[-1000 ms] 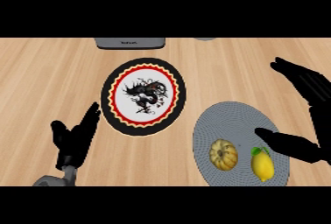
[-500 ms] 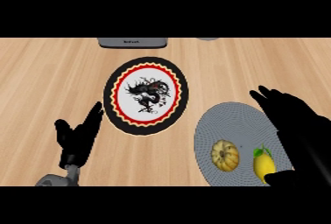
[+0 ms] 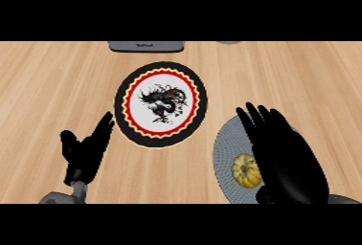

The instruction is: Pick the squash from the placemat and place it in the plate

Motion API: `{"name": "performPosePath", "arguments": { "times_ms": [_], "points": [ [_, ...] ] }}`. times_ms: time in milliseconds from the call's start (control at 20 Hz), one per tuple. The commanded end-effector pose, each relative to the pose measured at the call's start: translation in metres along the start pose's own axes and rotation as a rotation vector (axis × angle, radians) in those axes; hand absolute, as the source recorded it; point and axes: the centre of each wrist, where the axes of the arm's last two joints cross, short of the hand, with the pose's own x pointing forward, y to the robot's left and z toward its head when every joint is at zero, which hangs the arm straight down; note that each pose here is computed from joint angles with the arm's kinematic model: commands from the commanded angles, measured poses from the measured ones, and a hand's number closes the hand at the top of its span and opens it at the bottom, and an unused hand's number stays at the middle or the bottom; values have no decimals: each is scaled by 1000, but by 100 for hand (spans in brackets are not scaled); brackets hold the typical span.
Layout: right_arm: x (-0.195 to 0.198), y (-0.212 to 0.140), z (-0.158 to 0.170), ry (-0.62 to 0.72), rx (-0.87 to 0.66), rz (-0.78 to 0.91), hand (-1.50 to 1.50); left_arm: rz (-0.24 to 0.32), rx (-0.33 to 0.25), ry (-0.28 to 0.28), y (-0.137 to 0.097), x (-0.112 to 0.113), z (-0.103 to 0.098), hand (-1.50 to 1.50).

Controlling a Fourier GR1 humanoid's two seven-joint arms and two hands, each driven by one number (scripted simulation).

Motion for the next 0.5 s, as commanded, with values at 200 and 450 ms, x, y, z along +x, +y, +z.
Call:
{"name": "performPosePath", "arguments": {
  "times_ms": [200, 450],
  "points": [
    [37, 36, -13, 194, 106, 101, -150, 15, 20, 57, 7, -7, -7, 0],
    [37, 46, -10, 222, 150, 66, -150, 12, 20, 55, -7, -12, 12, 0]
  ]
}}
